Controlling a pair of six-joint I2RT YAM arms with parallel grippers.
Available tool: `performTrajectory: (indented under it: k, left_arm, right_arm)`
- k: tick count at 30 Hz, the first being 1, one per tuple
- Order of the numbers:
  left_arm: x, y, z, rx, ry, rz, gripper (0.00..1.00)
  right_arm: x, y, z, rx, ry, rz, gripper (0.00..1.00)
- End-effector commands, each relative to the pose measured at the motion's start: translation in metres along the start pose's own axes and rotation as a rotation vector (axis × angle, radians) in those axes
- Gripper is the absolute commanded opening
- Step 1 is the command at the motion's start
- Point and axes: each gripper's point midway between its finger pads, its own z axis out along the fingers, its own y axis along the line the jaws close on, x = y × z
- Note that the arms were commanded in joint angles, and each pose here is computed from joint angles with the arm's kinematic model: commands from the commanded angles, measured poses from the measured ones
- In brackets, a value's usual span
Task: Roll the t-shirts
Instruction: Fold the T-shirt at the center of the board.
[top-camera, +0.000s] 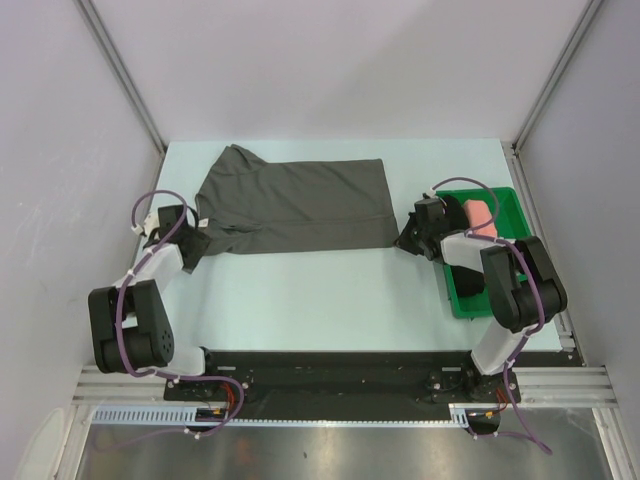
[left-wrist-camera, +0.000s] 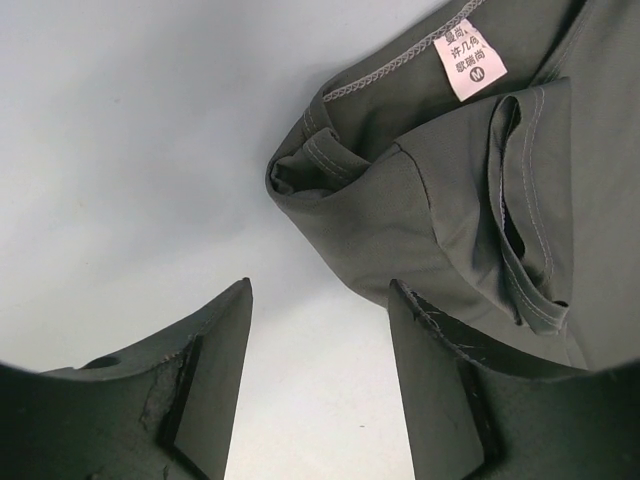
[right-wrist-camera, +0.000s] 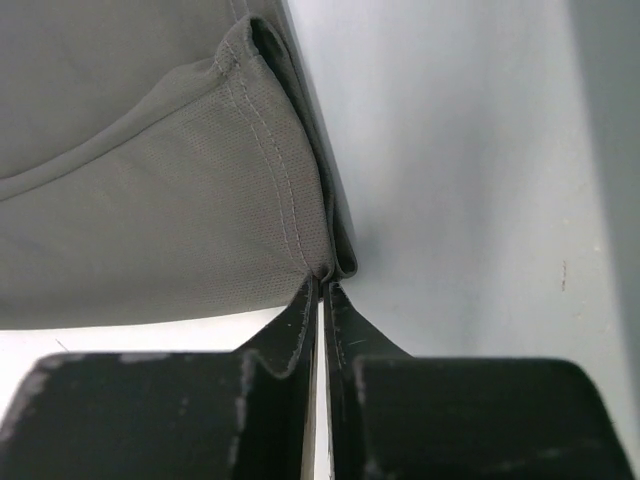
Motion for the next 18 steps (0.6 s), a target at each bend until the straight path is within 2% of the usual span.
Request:
performTrajectory:
  k: [1,8,18]
  left_arm:
    - [-0.014,-0.006,0.003,0.024,-0.059,-0.039,0.61]
    - [-0.015,-0.005,0.016,0.011,-0.076,-0.043,0.54]
    - [-0.018,-0.003,0.030,-0.036,-0.082,-0.024,0.49]
  right_arm:
    - [-0.019,0.002,0.003,0.015,-0.075,-0.016,0.02]
    - [-0.019,0.003,0.003,0.015,-0.072,-0.027,0.01]
    - [-0.021,0.006,0.004,0.013,-0.074,-0.040,0.01]
